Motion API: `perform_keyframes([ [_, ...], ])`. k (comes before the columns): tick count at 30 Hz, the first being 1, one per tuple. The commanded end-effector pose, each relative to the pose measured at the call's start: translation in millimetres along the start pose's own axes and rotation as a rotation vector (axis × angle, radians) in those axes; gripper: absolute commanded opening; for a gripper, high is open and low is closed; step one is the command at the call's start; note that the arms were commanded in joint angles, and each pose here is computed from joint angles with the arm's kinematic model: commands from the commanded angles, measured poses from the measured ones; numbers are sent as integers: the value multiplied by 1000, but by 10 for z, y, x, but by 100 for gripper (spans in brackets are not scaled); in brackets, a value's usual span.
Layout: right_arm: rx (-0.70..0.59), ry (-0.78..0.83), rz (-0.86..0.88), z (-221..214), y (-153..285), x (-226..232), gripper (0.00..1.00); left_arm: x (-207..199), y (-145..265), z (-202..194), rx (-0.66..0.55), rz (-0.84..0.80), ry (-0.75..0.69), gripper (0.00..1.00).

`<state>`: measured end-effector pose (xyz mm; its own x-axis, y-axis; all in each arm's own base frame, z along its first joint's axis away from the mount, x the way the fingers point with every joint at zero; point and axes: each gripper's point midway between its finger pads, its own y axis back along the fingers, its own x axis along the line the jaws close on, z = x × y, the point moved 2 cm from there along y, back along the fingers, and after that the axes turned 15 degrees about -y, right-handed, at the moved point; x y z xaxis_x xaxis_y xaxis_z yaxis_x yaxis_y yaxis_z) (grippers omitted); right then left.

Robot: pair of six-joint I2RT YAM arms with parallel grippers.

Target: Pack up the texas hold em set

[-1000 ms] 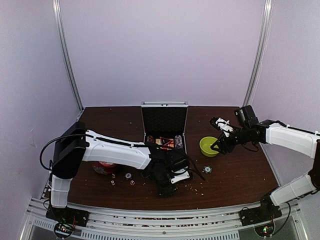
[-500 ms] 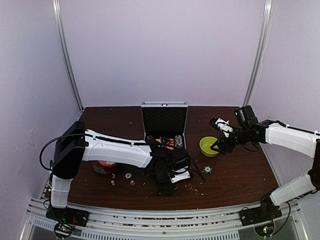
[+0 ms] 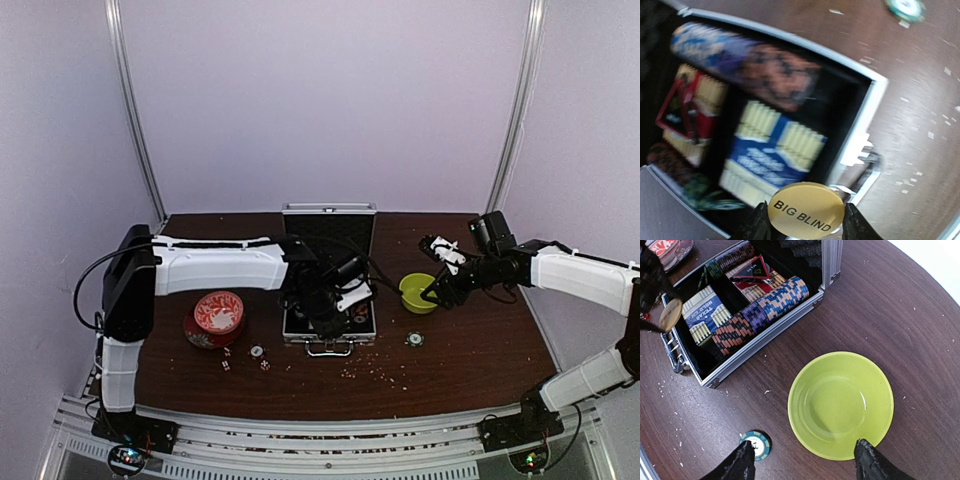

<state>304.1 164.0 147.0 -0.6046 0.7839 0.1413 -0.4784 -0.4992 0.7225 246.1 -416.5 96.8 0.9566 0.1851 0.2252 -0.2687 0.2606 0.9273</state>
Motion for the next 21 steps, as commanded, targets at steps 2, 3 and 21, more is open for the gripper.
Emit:
perform_keyframes([
  [2,7,4,11,-1,-23,18,69,420,64,153,-68,81,97,44],
  [3,7,4,11,2,-21,16,69,450,33,151,-63,87,105,44],
  [21,24,5,15,-34,-56,16,69,469,-329,18,-12,48,134,45],
])
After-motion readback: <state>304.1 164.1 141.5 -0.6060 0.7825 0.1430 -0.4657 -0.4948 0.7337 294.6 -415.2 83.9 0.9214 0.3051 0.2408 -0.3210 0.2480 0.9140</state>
